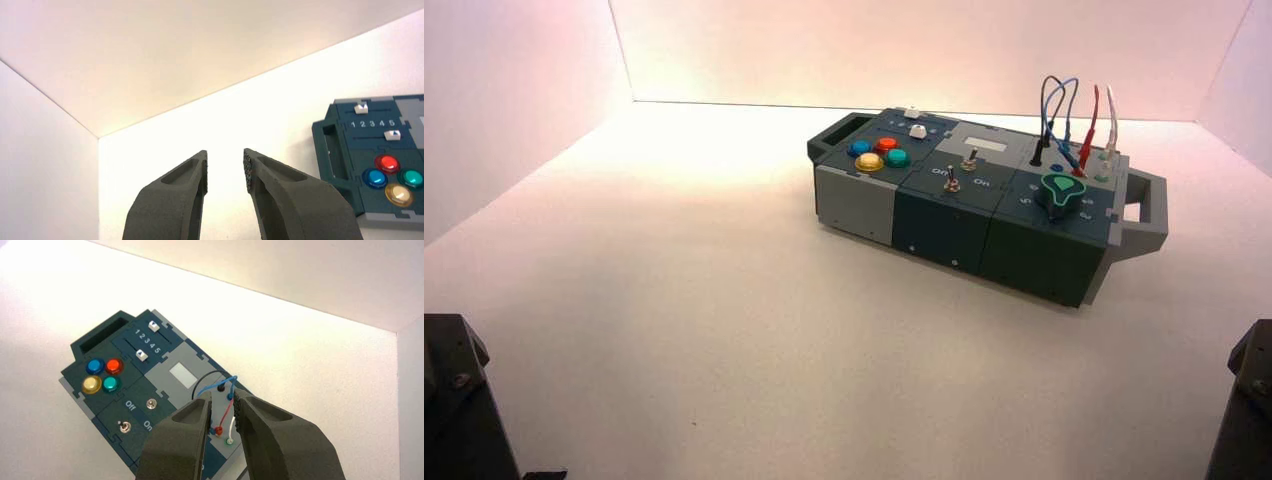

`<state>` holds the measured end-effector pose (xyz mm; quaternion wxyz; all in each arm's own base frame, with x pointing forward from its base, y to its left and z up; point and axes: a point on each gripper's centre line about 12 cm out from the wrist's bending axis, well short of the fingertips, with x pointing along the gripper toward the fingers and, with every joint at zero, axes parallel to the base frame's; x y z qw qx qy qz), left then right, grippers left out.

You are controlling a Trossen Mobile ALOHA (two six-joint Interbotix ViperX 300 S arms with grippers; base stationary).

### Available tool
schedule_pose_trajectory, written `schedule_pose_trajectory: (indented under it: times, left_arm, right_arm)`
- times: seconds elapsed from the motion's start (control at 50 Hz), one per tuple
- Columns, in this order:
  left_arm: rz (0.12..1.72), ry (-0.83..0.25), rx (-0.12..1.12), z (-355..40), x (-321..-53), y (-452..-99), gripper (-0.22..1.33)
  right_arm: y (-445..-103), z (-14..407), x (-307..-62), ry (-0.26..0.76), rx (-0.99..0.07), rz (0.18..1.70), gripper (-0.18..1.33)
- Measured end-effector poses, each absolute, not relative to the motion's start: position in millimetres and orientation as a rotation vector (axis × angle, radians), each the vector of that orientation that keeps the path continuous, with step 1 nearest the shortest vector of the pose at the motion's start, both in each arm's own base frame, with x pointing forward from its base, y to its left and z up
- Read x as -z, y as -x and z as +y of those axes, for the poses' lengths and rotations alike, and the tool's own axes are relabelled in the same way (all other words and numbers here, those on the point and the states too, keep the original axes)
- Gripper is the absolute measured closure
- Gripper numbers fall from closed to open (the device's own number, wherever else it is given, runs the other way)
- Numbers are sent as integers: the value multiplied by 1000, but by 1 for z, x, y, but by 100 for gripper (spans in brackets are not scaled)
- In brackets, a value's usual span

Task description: Pull the red wire.

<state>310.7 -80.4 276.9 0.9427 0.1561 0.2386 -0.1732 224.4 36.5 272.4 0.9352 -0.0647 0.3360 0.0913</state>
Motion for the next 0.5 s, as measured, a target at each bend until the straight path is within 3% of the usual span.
schedule_pose_trajectory:
  times: [0.5]
  left_arm:
    - [500,-319,354,-81,-272,-312,29]
  right_arm:
    - [-225,37,-270,133,-188,696,61]
